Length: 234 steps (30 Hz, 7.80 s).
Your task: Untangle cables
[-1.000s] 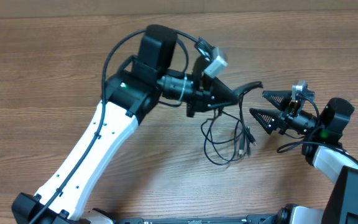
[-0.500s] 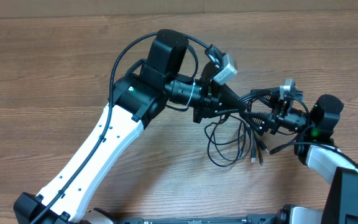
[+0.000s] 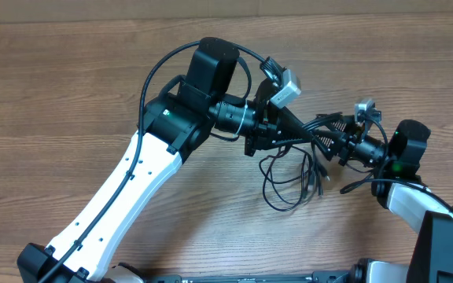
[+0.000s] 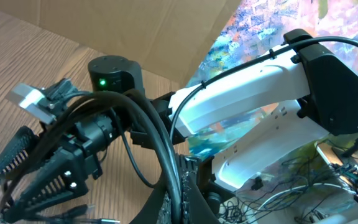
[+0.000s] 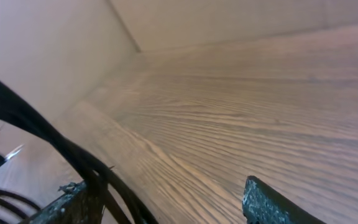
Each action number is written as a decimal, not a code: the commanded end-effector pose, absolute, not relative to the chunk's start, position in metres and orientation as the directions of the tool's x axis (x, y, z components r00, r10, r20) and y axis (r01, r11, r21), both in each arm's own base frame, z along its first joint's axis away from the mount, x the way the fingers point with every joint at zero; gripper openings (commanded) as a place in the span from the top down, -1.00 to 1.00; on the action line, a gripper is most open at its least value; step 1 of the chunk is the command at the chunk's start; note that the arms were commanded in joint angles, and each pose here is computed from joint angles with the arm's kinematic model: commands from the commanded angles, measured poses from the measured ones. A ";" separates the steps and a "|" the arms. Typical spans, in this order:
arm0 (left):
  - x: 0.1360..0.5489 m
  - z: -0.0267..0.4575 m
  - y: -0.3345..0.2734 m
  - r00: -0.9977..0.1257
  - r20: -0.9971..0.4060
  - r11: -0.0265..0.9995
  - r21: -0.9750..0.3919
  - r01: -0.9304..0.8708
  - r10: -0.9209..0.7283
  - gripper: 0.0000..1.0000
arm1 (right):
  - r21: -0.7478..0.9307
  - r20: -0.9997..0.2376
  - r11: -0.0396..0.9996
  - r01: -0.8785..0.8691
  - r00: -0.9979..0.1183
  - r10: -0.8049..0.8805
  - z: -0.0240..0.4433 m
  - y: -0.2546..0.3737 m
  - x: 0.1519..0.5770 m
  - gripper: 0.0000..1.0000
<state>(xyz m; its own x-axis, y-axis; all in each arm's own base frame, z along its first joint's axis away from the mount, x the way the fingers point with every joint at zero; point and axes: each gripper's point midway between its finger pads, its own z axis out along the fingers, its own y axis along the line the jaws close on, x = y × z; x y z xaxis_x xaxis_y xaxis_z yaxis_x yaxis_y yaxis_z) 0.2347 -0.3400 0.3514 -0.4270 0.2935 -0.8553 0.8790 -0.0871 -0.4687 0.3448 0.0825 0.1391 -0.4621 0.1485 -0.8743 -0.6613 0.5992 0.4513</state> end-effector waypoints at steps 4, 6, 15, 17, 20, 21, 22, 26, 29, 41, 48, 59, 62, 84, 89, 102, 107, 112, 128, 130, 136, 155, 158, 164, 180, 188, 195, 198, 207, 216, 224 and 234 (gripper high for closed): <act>0.224 0.376 -0.334 -0.377 -0.889 -0.135 -0.420 0.897 0.260 0.92 | 0.460 -0.851 0.692 -0.556 -0.499 0.164 0.123 0.069 0.356 -0.42; 0.233 0.377 -0.327 -0.382 -0.890 -0.108 -0.417 0.902 0.247 0.91 | 0.469 -0.836 0.718 -0.514 -0.519 0.175 0.116 0.063 0.358 -0.42; 0.316 0.399 -0.245 -0.426 -0.898 0.385 -0.357 0.851 0.111 0.91 | 0.517 -0.768 0.783 -0.347 -0.591 0.245 0.092 0.029 0.357 -1.00; 0.331 0.402 -0.220 -0.421 -0.903 0.523 -0.317 0.791 0.089 0.91 | 0.522 -0.762 0.787 -0.329 -0.595 0.257 0.091 0.024 0.356 -1.00; 0.348 0.409 -0.176 -0.395 -0.915 0.714 -0.220 0.665 0.086 0.92 | 0.527 -0.756 0.792 -0.307 -0.595 0.273 0.089 0.016 0.356 -1.00; 0.351 0.411 -0.164 -0.388 -0.917 0.760 -0.188 0.622 0.090 0.92 | 0.529 -0.754 0.793 -0.302 -0.596 0.276 0.089 0.014 0.356 -1.00; 0.357 0.412 -0.145 -0.386 -0.918 0.823 -0.150 0.548 0.090 0.91 | 0.530 -0.753 0.794 -0.299 -0.596 0.279 0.089 0.013 0.356 -1.00; 0.370 0.411 -0.091 -0.387 -0.911 0.953 0.022 0.302 0.144 0.91 | 0.546 -0.742 0.787 -0.286 -0.602 0.296 0.089 0.013 0.356 -1.00; 0.377 0.402 -0.073 -0.414 -0.892 0.970 0.095 0.222 0.182 0.91 | 0.549 -0.740 0.786 -0.284 -0.603 0.299 0.089 0.013 0.356 -1.00; 0.407 0.279 -0.171 -0.636 -0.709 0.857 -0.087 0.509 0.306 0.92 | 0.568 -0.725 0.778 -0.268 -0.611 0.319 0.089 0.014 0.356 -1.00; 0.398 0.178 -0.246 -0.733 -0.525 0.765 -0.215 0.607 0.433 -1.00 | 0.578 -0.711 0.775 -0.257 -0.624 0.323 0.086 0.014 0.353 -1.00; 0.399 0.189 -0.260 -0.730 -0.546 0.765 -0.229 0.602 0.411 -1.00 | 0.589 -0.706 0.762 -0.269 -0.631 0.323 0.086 0.017 0.352 -1.00; 0.402 0.213 -0.258 -0.698 -0.596 0.768 -0.203 0.608 0.395 -1.00 | 0.633 -0.691 0.699 -0.332 -0.650 0.317 0.093 0.031 0.343 -1.00; 0.372 0.221 -0.216 -0.402 -0.492 0.532 0.154 0.833 0.772 -0.99 | 0.720 -0.640 0.561 -0.408 -0.704 0.308 0.104 0.055 0.323 -1.00; 0.377 0.191 -0.220 -0.391 -0.435 0.488 0.134 0.862 0.811 -1.00 | 0.726 -0.630 0.561 -0.398 -0.712 0.311 0.102 0.055 0.322 -1.00; 0.376 0.101 -0.239 -0.403 -0.303 0.420 -0.011 0.908 0.864 -0.99 | 0.728 -0.591 0.612 -0.310 -0.735 0.332 0.087 0.047 0.324 -1.00; 0.378 0.085 -0.240 -0.412 -0.281 0.422 -0.029 0.906 0.867 -1.00 | 0.724 -0.593 0.618 -0.305 -0.734 0.332 0.086 0.046 0.325 -1.00; 0.383 0.085 -0.243 -0.407 -0.298 0.422 -0.017 0.906 0.863 -0.91 | 0.718 -0.593 0.630 -0.295 -0.732 0.334 0.084 0.044 0.326 -1.00; 0.383 0.084 -0.246 -0.408 -0.309 0.421 -0.025 0.907 0.859 -0.45 | 0.718 -0.594 0.630 -0.295 -0.732 0.334 0.084 0.044 0.326 -1.00; 0.382 0.084 -0.249 -0.406 -0.319 0.417 -0.038 0.908 0.856 -0.45 | 0.718 -0.593 0.631 -0.294 -0.732 0.334 0.084 0.044 0.326 -1.00; 0.387 0.078 -0.253 -0.404 -0.330 0.415 -0.038 0.909 0.853 -0.29 | 0.718 -0.593 0.630 -0.295 -0.732 0.334 0.084 0.044 0.326 -1.00; 0.384 0.062 -0.250 -0.480 -0.289 0.478 -0.081 0.875 0.829 0.91 | 0.719 -0.593 0.630 -0.294 -0.733 0.334 0.084 0.044 0.326 -0.98; 0.384 0.065 -0.247 -0.491 -0.280 0.491 -0.074 0.868 0.825 0.92 | 0.721 -0.589 0.629 -0.291 -0.735 0.335 0.084 0.044 0.325 -0.98; 0.399 0.102 -0.235 -0.525 -0.279 0.553 0.026 0.833 0.804 0.91 | 0.730 -0.574 0.625 -0.278 -0.745 0.339 0.081 0.045 0.323 -0.96; 0.407 0.410 -0.224 -0.275 -0.780 0.713 0.287 0.640 0.562 0.92 | 0.737 -0.559 0.621 -0.265 -0.756 0.341 0.079 0.046 0.321 -0.93; 0.378 0.526 -0.172 -0.093 -0.896 0.844 0.369 0.389 0.435 0.91 | 0.733 -0.560 0.629 -0.259 -0.755 0.342 0.078 0.045 0.322 -0.93; 0.363 0.552 -0.150 -0.055 -0.911 0.876 0.376 0.303 0.410 0.92 | 0.734 -0.559 0.628 -0.259 -0.755 0.342 0.078 0.045 0.321 -0.93; 0.362 0.552 -0.150 -0.054 -0.911 0.876 0.375 0.302 0.408 0.91 | 0.734 -0.559 0.627 -0.259 -0.755 0.342 0.078 0.045 0.321 -0.95; 0.368 0.584 -0.139 0.029 -0.934 0.915 0.356 0.192 0.357 0.91 | 0.733 -0.560 0.628 -0.260 -0.755 0.342 0.078 0.045 0.322 -1.00; 0.369 0.617 -0.131 0.145 -0.892 0.892 0.443 0.086 0.429 0.92 | 0.734 -0.559 0.628 -0.259 -0.755 0.342 0.078 0.045 0.321 -1.00; 0.368 0.631 -0.130 0.195 -0.856 0.867 0.495 0.048 0.478 0.91 | 0.733 -0.560 0.628 -0.260 -0.755 0.342 0.078 0.045 0.322 -1.00; 0.367 0.655 -0.130 0.278 -0.832 0.868 0.496 -0.012 0.480 0.91 | 0.734 -0.558 0.628 -0.258 -0.756 0.342 0.078 0.045 0.321 -1.00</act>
<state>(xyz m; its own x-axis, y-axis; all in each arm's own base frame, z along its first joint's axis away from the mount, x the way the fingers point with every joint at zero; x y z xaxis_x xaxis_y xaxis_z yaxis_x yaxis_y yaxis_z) 0.3740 -0.1355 0.6415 0.2494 0.4586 -0.8529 0.0290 0.8768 0.4799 0.3200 0.0455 0.0772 -0.7584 0.3426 -0.5544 -0.2567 0.6249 0.7373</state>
